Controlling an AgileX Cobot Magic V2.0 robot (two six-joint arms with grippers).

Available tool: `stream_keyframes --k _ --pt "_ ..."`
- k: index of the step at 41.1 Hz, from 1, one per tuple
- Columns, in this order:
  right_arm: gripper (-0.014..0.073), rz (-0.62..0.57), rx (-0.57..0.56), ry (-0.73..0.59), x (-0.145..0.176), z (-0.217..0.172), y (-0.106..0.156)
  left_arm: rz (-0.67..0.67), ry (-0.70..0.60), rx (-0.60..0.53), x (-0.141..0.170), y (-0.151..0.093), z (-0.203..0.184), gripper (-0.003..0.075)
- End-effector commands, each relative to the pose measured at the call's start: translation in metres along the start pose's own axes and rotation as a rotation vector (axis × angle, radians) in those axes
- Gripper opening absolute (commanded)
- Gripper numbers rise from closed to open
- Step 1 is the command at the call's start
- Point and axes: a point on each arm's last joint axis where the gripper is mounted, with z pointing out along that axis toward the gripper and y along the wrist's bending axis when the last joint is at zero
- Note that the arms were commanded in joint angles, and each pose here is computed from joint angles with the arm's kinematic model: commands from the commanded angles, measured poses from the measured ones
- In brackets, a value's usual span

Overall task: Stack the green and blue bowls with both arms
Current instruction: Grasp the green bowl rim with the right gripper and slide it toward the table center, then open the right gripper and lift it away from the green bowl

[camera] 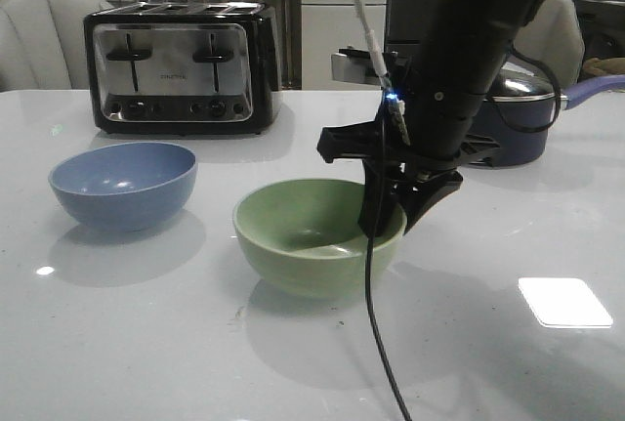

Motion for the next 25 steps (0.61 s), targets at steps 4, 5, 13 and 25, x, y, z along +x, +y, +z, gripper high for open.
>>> stream_keyframes --k 4,5,13,25 --pt "0.0426 -0.048 -0.019 -0.131 -0.014 -0.037 0.009 -0.005 -0.115 0.005 -0.018 -0.001 -0.006 0.0401" --pt "0.0426 -0.052 -0.02 -0.141 -0.014 -0.041 0.01 -0.005 -0.115 0.005 -0.018 -0.001 -0.006 0.04" --pt "0.0426 -0.159 -0.019 -0.27 -0.001 -0.09 0.023 -0.005 -0.115 0.005 -0.018 -0.001 -0.006 0.0401" --pt "0.0426 -0.256 -0.001 -0.522 0.07 -0.174 0.033 -0.005 -0.115 0.005 -0.018 -0.001 -0.006 0.04"
